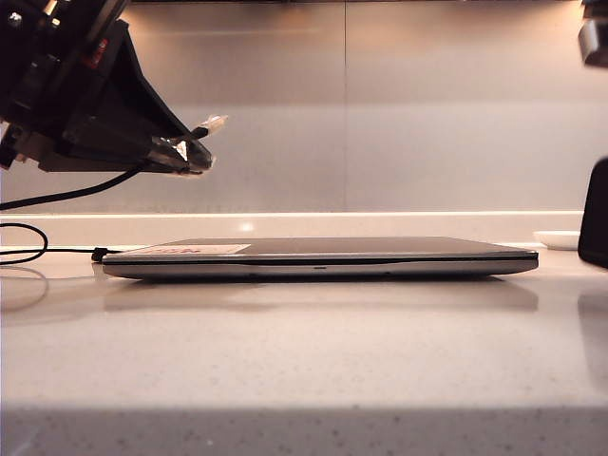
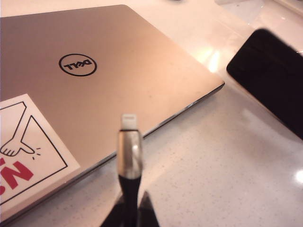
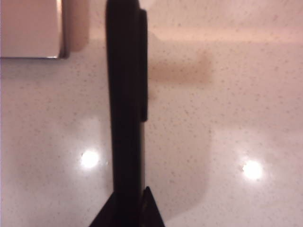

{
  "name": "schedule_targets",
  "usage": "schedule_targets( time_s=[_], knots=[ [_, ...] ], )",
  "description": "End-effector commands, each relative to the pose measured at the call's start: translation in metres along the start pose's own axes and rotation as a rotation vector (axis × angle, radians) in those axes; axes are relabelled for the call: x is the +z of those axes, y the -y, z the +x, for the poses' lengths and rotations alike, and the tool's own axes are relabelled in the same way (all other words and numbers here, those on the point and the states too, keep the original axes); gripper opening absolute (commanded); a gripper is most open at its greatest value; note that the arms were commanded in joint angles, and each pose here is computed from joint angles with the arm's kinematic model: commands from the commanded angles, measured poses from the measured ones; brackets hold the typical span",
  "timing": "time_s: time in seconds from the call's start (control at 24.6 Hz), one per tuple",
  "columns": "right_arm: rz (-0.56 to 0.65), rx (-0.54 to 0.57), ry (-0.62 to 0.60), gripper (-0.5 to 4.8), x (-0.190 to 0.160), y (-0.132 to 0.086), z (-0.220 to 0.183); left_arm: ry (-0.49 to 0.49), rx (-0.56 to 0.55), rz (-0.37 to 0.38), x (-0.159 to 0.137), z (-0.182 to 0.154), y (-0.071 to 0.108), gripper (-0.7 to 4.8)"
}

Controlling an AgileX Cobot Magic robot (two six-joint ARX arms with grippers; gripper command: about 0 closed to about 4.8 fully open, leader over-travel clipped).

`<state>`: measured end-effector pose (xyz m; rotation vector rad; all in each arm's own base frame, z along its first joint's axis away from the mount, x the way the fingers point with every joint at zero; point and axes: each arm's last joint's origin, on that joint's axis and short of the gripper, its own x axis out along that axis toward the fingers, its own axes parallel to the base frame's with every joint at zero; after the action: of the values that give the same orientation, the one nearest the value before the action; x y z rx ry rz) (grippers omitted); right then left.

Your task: Pick up the charging cable and the phone, plug the charging cable into the charging port on the phone, and finally place them back on the table.

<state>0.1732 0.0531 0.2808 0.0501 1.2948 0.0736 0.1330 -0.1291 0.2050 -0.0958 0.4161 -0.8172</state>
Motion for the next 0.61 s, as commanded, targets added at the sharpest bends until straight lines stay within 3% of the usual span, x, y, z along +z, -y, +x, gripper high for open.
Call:
schedule_targets(
  time_s=[0.04,0.12,0.28,0.53,0.61],
  knots=[
    [-0.002,-0.009,-0.034,-0.05,0.005,-0.002,0.006,0.012,-0.007,-0.001,0.003,0.0,0.001,-0.06],
    [-0.002,-0.012,-0.05,0.08,0.007,-0.002,0.01,0.012,-0.007,-0.001,0.003,0.0,0.001,-0.06],
    [-0.002,-0.02,-0.08,0.87,0.009,-0.003,0.015,0.012,-0.007,-0.001,0.002,0.0,0.001,-0.06],
    [-0.014,-0.041,-0.155,0.9,0.013,-0.004,0.026,0.012,-0.007,-0.001,0.002,0.0,0.001,-0.06],
    [-0.041,-0.046,-0.181,0.57,0.014,-0.004,0.031,0.012,-0.007,-0.001,0.002,0.0,0.001,-0.07]
  ],
)
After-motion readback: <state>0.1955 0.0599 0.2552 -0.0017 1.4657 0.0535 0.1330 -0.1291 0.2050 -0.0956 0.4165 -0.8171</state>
